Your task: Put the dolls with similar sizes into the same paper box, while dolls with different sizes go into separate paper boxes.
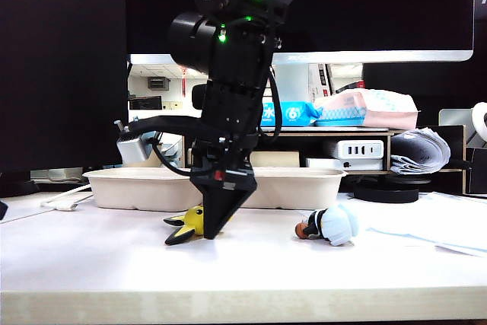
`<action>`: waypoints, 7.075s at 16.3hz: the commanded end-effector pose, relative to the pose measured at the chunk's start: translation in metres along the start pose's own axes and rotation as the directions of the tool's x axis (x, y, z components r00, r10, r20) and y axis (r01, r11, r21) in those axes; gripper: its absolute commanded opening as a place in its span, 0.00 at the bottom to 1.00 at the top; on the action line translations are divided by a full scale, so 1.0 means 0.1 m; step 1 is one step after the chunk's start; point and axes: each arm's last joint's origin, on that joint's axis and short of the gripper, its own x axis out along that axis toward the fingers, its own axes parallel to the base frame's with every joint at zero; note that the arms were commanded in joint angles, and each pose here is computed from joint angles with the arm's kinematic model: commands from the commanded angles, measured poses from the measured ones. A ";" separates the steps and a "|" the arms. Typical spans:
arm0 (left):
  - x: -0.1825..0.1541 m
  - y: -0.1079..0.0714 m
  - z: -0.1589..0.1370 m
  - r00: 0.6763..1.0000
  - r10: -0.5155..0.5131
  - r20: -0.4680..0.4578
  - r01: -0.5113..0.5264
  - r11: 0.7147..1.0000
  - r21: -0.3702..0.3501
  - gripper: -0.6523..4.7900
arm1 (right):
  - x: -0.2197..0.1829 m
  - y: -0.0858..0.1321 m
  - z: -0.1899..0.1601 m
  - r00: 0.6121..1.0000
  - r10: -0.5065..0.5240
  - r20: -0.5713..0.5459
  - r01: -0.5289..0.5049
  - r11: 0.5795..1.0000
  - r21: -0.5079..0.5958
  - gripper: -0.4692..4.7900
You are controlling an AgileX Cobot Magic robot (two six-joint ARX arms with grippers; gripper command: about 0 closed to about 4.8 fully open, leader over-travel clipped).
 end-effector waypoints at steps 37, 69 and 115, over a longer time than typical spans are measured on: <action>-0.18 0.31 0.18 0.930 0.280 0.238 -0.253 0.958 -0.139 0.11 | -0.63 -0.78 0.38 0.655 -0.696 0.294 0.341 0.620 0.706 0.57; -0.08 -0.17 0.05 0.983 -0.159 0.086 0.154 0.986 0.062 0.11 | -0.29 0.32 -0.77 0.961 0.048 -0.273 0.191 0.600 0.777 0.67; -0.32 0.39 0.22 0.858 0.380 0.345 -0.334 0.924 -0.187 0.11 | -0.45 -1.14 0.14 0.855 -0.336 0.394 -0.126 0.603 0.788 0.27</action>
